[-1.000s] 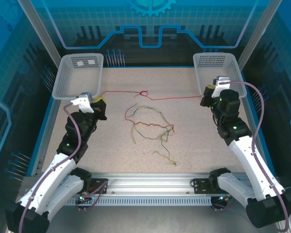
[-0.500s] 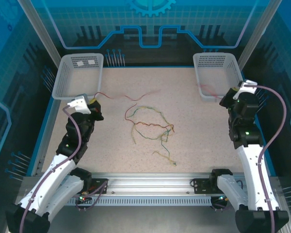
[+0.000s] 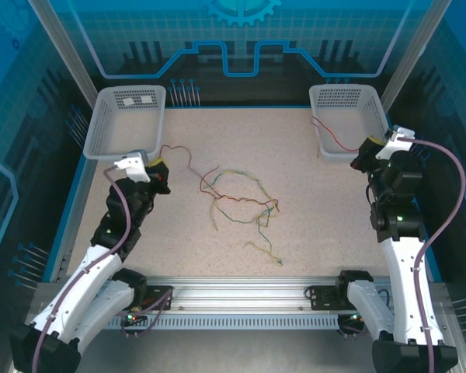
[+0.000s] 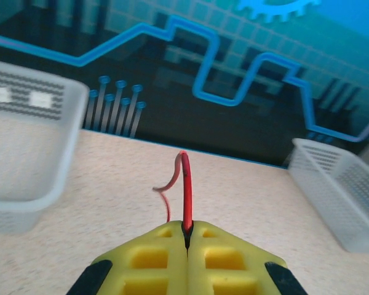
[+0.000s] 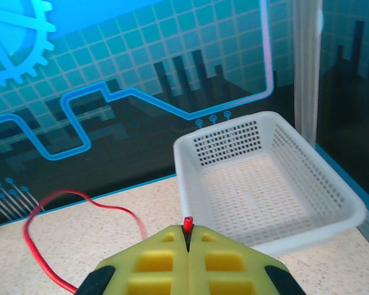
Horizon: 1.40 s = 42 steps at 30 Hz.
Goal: Untangle the cables
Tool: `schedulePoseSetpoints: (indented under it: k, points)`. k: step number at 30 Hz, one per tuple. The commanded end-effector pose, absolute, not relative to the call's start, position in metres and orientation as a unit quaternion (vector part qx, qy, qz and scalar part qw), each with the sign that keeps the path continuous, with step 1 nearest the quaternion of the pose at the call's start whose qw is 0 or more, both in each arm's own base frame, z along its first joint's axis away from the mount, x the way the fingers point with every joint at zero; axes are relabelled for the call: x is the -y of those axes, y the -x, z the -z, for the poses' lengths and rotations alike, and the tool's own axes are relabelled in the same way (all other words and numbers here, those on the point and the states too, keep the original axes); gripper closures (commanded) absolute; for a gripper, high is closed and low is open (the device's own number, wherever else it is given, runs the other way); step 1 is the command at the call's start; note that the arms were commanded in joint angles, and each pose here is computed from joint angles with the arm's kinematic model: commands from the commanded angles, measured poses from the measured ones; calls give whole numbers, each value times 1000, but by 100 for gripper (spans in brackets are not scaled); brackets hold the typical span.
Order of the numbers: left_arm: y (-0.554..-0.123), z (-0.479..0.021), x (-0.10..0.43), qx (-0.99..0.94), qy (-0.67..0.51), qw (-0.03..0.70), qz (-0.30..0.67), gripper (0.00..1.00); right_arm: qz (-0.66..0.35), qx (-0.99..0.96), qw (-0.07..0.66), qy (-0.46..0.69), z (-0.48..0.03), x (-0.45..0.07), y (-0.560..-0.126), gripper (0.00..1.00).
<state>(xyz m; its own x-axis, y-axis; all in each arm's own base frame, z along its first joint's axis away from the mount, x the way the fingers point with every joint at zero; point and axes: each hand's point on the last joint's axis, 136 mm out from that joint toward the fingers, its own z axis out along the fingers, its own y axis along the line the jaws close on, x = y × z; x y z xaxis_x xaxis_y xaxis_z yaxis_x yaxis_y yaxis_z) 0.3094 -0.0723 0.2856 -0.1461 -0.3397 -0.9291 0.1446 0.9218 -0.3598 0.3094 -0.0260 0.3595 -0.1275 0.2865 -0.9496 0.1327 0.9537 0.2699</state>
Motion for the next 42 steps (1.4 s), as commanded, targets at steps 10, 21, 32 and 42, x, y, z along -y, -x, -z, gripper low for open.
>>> schedulePoseSetpoints:
  k: [10, 21, 32, 42]
  points:
    - [-248, -396, 143, -610, -104, 675, 402, 100, -90, -721, 684, -72, -385, 10, -354, 100]
    - [-189, -433, 204, -533, -243, 640, 497, 100, 2, -752, 648, -119, -329, 56, -456, 100]
    - [-187, -434, 221, -510, -253, 619, 541, 100, 91, -801, 566, -174, -229, 124, -560, 100]
    - [-207, -417, 226, -528, -231, 620, 533, 100, 105, -836, 506, -186, -176, 129, -584, 34]
